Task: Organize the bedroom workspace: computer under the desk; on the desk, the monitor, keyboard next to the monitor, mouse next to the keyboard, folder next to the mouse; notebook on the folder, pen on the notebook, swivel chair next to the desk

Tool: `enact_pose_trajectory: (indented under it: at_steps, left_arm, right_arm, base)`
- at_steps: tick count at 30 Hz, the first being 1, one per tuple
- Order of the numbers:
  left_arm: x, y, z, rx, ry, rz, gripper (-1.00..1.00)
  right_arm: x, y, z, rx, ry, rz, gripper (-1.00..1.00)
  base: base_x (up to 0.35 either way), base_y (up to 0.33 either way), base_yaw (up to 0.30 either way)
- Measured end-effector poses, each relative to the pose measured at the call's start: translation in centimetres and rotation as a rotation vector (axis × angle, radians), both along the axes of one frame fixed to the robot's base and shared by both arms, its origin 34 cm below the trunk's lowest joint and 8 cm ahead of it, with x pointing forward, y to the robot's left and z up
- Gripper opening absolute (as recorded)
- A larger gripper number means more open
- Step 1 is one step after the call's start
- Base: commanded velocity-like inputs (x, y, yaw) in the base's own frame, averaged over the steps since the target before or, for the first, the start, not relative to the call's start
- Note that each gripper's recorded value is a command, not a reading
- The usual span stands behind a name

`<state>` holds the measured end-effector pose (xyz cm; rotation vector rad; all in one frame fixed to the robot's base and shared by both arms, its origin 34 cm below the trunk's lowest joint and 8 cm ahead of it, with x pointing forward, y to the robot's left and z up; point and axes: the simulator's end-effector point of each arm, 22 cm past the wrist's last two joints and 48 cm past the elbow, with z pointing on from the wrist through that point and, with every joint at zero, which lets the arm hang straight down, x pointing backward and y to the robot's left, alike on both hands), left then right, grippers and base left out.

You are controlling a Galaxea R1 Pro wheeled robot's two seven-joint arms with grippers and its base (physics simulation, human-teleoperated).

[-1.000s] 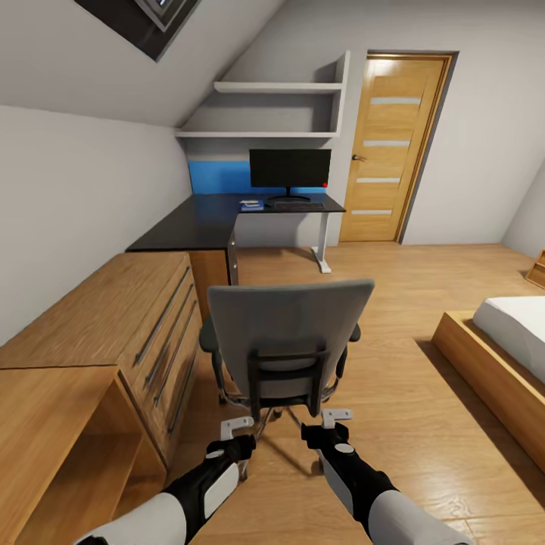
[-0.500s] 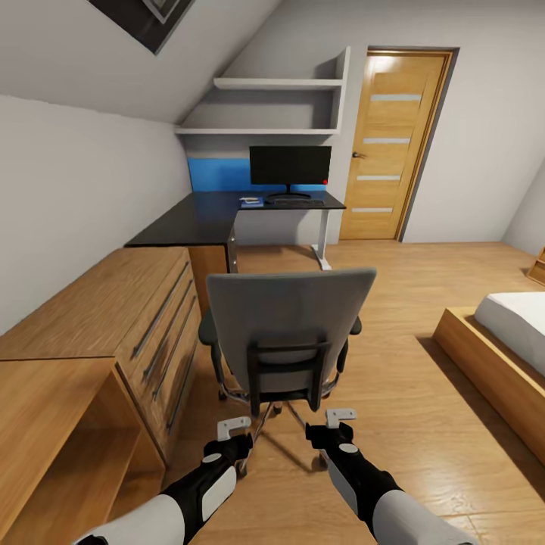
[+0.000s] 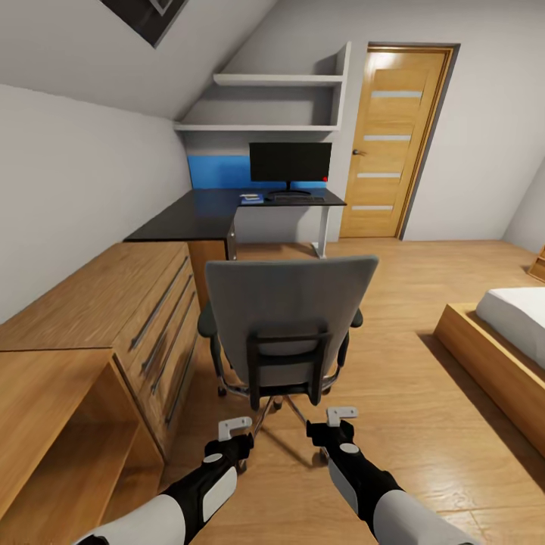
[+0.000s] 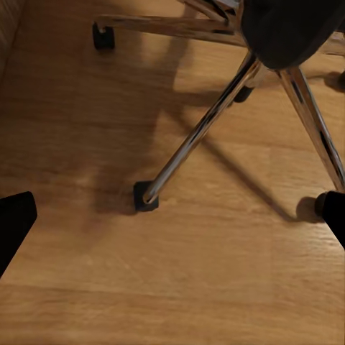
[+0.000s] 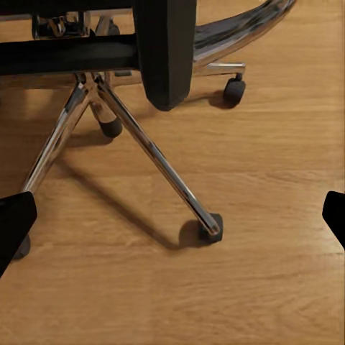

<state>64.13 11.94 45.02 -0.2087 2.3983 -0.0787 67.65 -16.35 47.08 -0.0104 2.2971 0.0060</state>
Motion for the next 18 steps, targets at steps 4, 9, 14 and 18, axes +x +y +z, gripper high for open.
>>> enact_pose_trajectory:
  at_steps: [4,9,14,18]
  left_arm:
    - [-0.2,-0.1,-0.8,-0.001,0.000,0.000,1.00]
    - [-0.4,-0.2,-1.8,0.000,-0.001,-0.005,1.00]
    - [-0.6,-0.5,-2.9,-0.002,0.000,-0.009,1.00]
    - [-0.8,-1.0,-3.6,-0.007,-0.001,-0.016,1.00]
  right_arm:
    - [0.1,0.0,-0.6,0.002,-0.020,-0.001,1.00]
    - [-0.1,0.1,-1.6,0.002,-0.023,0.002,1.00]
    - [-0.2,0.1,-2.5,0.005,-0.029,0.003,1.00]
    - [-0.1,0.2,-3.0,0.012,-0.053,0.000,1.00]
  base:
    - [0.000,0.000,0.000]
    - [0.000,0.000,0.000]
    - [0.000,0.000,0.000]
    - [0.000,0.000,0.000]
